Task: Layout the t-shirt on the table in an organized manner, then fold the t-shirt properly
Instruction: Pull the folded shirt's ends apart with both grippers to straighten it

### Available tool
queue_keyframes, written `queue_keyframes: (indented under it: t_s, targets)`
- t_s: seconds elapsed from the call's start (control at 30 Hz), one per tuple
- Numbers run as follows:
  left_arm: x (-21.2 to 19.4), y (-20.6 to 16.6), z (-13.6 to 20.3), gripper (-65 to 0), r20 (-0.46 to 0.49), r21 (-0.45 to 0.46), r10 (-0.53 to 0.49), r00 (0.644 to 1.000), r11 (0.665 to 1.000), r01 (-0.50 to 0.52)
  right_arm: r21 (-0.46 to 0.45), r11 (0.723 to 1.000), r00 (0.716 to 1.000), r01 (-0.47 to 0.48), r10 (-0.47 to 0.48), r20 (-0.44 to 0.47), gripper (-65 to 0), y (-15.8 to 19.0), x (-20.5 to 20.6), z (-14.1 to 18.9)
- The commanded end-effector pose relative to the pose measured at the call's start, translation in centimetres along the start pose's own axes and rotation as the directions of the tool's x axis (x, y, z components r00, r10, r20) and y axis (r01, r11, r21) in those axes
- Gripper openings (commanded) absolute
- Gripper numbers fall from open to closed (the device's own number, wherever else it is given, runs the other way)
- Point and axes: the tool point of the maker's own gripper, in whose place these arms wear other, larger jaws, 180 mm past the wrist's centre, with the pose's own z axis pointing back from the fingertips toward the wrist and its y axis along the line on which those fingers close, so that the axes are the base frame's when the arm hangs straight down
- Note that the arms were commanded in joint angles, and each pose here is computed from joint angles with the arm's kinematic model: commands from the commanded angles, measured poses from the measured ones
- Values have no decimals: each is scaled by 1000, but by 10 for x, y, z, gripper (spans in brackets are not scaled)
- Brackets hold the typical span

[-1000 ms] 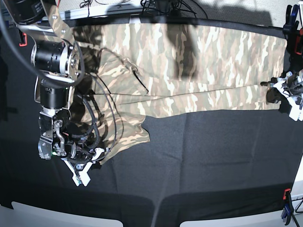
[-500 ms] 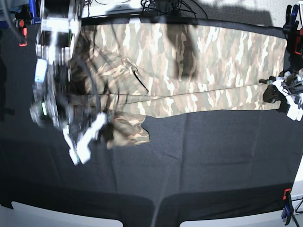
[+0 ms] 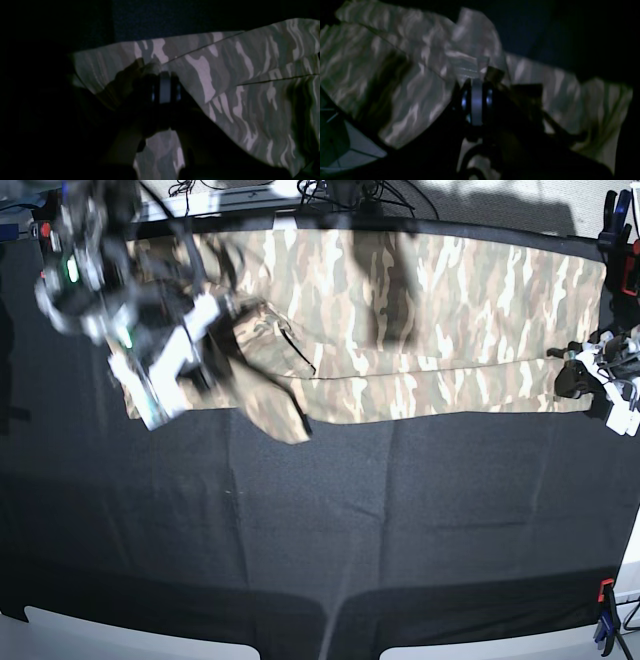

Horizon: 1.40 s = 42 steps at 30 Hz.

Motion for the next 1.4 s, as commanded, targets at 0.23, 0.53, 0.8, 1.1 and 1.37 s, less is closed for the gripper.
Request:
queue_keyframes:
  t_s: [0.23, 0.53, 0.8, 1.1, 1.37]
  targets:
    - [9, -10, 12, -650, 20, -15, -68, 997, 998, 68, -30, 998, 994, 63, -66, -88, -650, 8, -45, 31]
    - [-5, -36, 24, -650, -38, -2, -263, 964, 965, 263, -2, 995, 974, 96, -95, -204, -650, 26, -84, 47]
    - [0, -28, 33, -650, -41, 29, -261, 964, 965, 262, -4, 998, 974, 65, -64, -216, -650, 26, -82, 53]
    - [1, -26, 45, -650, -31, 9, -279, 960, 960, 279, -84, 995, 970, 61, -78, -229, -650, 4, -86, 66]
    - [-11, -25, 56, -650, -51, -19, -247, 968, 969, 247, -171, 983, 964, 61, -102, -244, -650, -18, -91, 82]
